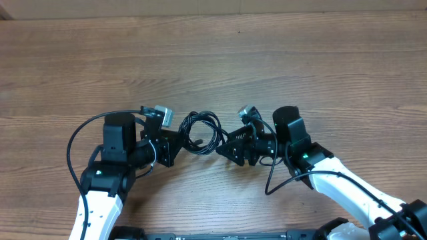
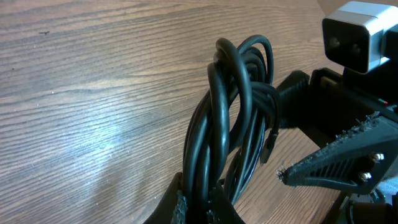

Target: Untangle cables

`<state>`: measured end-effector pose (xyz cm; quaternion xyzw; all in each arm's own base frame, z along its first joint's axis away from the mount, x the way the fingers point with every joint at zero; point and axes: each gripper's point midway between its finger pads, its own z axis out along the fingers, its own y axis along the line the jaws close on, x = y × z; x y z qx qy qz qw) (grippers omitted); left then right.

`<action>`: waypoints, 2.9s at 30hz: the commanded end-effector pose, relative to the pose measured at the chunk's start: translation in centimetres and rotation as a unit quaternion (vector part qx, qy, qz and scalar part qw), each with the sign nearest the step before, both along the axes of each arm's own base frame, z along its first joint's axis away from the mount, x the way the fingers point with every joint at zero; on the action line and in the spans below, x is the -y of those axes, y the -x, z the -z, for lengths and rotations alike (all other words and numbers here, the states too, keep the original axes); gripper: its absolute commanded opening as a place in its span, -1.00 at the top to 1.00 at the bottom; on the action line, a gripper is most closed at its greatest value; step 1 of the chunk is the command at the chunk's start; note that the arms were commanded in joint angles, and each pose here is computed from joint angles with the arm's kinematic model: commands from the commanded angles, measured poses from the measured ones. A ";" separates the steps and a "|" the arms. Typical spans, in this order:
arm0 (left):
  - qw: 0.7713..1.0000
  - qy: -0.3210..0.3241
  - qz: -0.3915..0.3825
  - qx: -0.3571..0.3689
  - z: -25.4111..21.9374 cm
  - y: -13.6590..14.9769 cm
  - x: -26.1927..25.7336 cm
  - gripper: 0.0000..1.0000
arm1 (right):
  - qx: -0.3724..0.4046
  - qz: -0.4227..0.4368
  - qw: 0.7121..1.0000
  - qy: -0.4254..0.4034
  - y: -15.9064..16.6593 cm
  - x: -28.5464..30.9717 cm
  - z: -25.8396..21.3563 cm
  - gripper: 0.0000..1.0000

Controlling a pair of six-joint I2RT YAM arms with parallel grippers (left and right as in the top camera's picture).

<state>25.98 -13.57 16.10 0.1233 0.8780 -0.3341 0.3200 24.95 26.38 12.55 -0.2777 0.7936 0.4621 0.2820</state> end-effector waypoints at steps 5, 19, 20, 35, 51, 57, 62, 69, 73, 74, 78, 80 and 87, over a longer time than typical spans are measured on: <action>1.000 -0.004 0.004 0.025 -1.4 -0.4 -0.1 0.92 | 0.014 -0.030 0.999 -0.003 1.4 -1.4 -0.5 0.24; 0.995 -0.070 -0.063 0.031 -0.1 -1.9 -2.7 0.91 | -0.107 -0.043 0.992 -0.054 3.4 -2.2 -1.7 0.92; 0.994 -0.076 -0.070 0.031 0.0 -2.0 -3.0 0.92 | -0.117 -0.049 0.990 -0.059 3.7 -2.3 -1.9 0.92; 0.987 -0.049 -0.151 -0.009 0.0 -2.8 -4.0 0.92 | -0.172 -0.055 0.980 -0.082 4.9 -3.4 -3.0 0.92; 0.999 -0.040 0.001 0.024 -0.7 0.0 2.4 0.92 | -0.131 0.042 0.989 -0.059 2.4 -4.6 -2.2 0.92; 0.997 -0.046 0.052 0.042 -0.8 1.2 4.0 0.92 | -0.127 0.098 0.987 -0.029 0.9 -3.6 -0.8 0.89; 0.995 -0.061 0.055 0.054 -0.7 1.0 3.8 0.92 | -0.132 0.147 0.980 0.018 0.1 -2.1 1.4 0.74; 0.994 -0.065 0.062 0.064 -0.8 0.9 3.8 0.92 | -0.141 0.155 0.978 0.021 -0.1 -1.5 1.7 0.07; 0.992 -0.076 0.069 0.072 -0.7 0.9 3.7 0.92 | -0.148 0.144 0.978 0.015 0.1 -1.5 1.5 -0.36; 0.992 -0.082 0.062 0.073 -0.6 0.7 3.5 0.91 | -0.152 0.138 0.979 0.012 0.2 -1.6 1.4 -0.49; 0.991 -0.094 0.057 0.079 -0.4 0.5 3.1 0.92 | -0.165 0.115 0.980 -0.005 0.7 -1.6 0.7 -0.92; 0.989 -0.099 0.062 0.085 -0.4 0.5 3.1 0.91 | -0.170 0.100 0.980 -0.019 0.9 -1.4 0.0 -1.00; 0.981 -0.123 0.091 0.115 -0.4 0.5 3.1 0.91 | -0.191 0.142 0.968 -0.084 -1.2 0.8 -3.5 -1.00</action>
